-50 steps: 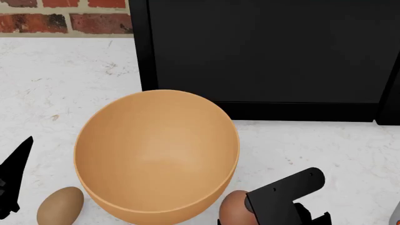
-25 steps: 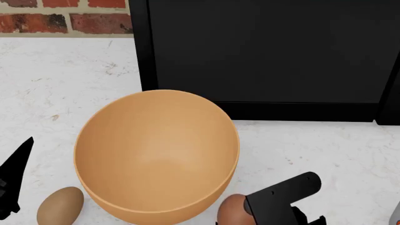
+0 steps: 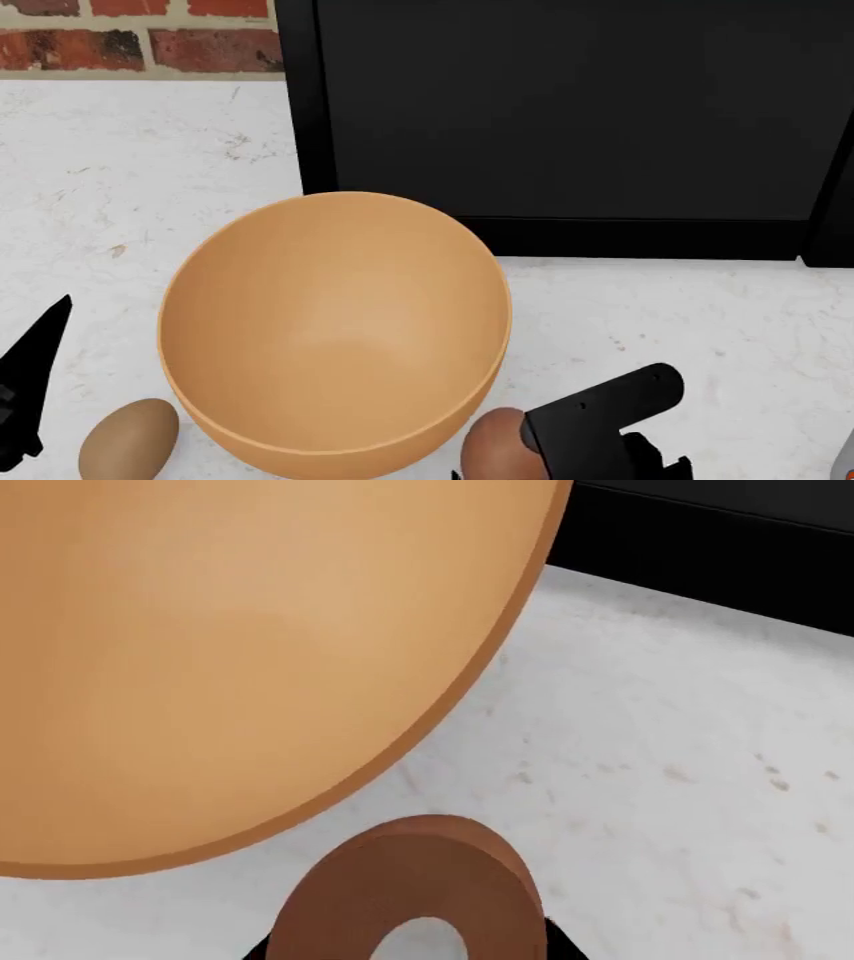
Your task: Place the eggs and milk next to the bowl.
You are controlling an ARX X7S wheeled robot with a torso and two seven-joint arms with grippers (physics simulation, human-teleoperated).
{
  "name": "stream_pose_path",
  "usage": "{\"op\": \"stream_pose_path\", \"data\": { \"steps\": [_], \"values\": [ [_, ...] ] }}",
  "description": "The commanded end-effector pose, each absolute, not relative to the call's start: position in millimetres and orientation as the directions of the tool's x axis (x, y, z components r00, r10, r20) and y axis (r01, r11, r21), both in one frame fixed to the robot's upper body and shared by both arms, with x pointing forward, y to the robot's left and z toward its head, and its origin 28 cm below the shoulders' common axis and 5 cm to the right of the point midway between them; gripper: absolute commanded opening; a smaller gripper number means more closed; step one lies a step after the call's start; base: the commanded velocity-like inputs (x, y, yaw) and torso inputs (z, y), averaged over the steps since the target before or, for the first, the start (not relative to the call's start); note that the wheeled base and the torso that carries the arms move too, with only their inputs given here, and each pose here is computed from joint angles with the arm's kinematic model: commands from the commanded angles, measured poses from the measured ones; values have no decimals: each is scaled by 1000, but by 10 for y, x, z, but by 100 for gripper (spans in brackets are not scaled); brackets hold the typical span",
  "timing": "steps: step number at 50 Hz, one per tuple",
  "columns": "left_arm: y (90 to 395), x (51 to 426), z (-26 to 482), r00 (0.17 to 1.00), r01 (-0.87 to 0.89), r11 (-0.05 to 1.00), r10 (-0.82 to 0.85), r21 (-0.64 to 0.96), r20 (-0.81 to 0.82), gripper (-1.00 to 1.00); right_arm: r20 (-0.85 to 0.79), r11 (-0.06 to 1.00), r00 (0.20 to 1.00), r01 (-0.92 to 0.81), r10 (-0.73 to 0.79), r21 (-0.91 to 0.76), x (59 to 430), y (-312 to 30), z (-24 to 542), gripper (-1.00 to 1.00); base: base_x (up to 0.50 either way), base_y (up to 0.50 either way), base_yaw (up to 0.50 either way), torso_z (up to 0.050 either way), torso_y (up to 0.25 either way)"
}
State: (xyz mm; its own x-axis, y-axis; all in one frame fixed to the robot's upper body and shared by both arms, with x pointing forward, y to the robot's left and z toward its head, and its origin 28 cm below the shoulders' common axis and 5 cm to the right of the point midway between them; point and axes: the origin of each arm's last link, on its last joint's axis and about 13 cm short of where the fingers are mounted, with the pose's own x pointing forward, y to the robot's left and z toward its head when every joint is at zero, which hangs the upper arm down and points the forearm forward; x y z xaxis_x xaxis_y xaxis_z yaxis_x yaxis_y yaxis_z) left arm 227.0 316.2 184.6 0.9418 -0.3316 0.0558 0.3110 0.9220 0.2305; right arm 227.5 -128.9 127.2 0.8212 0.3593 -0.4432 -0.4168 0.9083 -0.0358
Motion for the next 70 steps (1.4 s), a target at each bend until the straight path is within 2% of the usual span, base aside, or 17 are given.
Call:
{"op": "stream_pose_path", "data": {
  "steps": [1,41,70],
  "values": [
    [3162,2264,1846,942,310,922,-330,231,55,100,-478,902,800,-431,364,-35,2255,-1284,1212,100,0,0,0,0,0],
    [3157,2287,1873,939,312,920,-337,237,68,100,-400,907,847,-413,350,-83,2149,-1333,1616,100,0,0,0,0,0],
    [3134,2303,1881,941,304,926,-328,226,79,100,-337,916,884,-382,323,-124,1878,-1362,1907,100,0,0,0,0,0]
  ]
}}
